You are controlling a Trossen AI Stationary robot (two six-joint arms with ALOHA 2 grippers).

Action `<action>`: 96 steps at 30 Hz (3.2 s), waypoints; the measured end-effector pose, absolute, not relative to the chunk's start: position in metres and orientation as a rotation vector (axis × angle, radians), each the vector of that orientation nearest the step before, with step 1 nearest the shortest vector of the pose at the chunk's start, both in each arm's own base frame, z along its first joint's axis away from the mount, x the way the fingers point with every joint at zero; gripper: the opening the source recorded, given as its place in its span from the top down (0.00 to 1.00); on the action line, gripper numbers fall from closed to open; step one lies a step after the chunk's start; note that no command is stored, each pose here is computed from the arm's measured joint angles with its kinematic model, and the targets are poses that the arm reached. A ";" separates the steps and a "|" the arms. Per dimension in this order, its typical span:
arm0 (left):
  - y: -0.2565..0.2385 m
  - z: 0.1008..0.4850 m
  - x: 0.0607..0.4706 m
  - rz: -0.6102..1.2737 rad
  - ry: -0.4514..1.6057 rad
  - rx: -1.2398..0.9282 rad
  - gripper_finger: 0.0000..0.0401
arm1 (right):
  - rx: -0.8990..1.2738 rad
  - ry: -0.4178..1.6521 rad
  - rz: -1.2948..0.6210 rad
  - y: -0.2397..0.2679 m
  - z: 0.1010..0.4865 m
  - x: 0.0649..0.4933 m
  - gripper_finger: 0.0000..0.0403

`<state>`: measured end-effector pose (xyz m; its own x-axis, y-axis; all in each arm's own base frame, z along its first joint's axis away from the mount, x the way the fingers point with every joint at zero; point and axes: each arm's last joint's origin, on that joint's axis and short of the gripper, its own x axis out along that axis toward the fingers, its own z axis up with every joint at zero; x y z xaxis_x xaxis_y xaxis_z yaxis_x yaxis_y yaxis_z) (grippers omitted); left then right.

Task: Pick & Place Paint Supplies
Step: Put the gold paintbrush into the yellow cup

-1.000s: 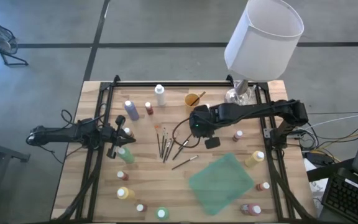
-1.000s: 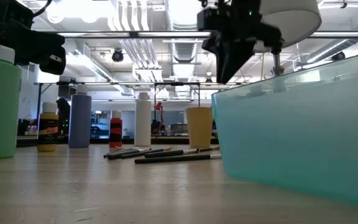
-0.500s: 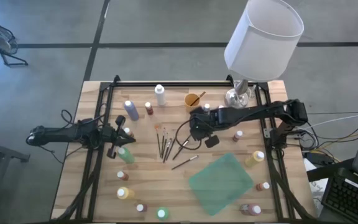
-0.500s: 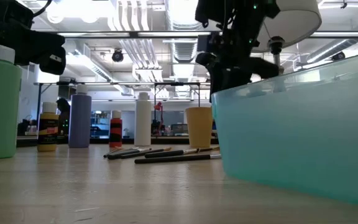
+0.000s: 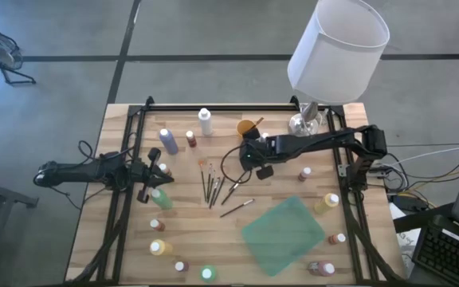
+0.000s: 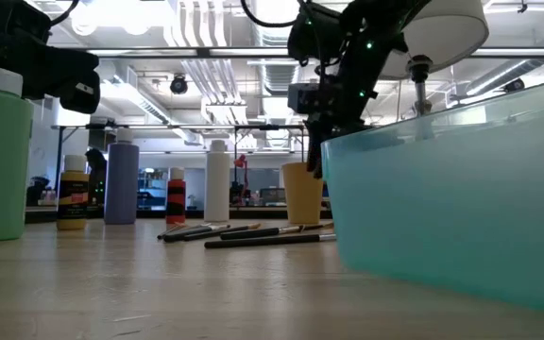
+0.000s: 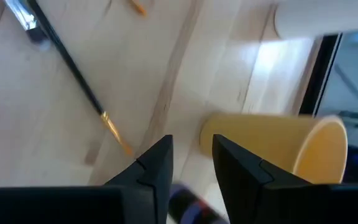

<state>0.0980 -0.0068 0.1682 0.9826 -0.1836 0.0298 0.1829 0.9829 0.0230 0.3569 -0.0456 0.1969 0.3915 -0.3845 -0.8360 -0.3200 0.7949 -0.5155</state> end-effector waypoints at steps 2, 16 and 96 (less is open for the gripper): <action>-0.007 0.168 0.098 -0.184 -0.030 0.020 0.97 | -0.695 1.195 -0.046 -0.045 0.194 0.359 0.76; -0.007 0.168 0.098 -0.181 -0.027 0.020 0.97 | -0.731 1.366 0.042 -0.041 0.165 0.356 0.79; -0.007 0.167 0.099 -0.181 -0.022 0.019 0.97 | -0.694 1.304 0.108 -0.034 0.191 0.353 0.98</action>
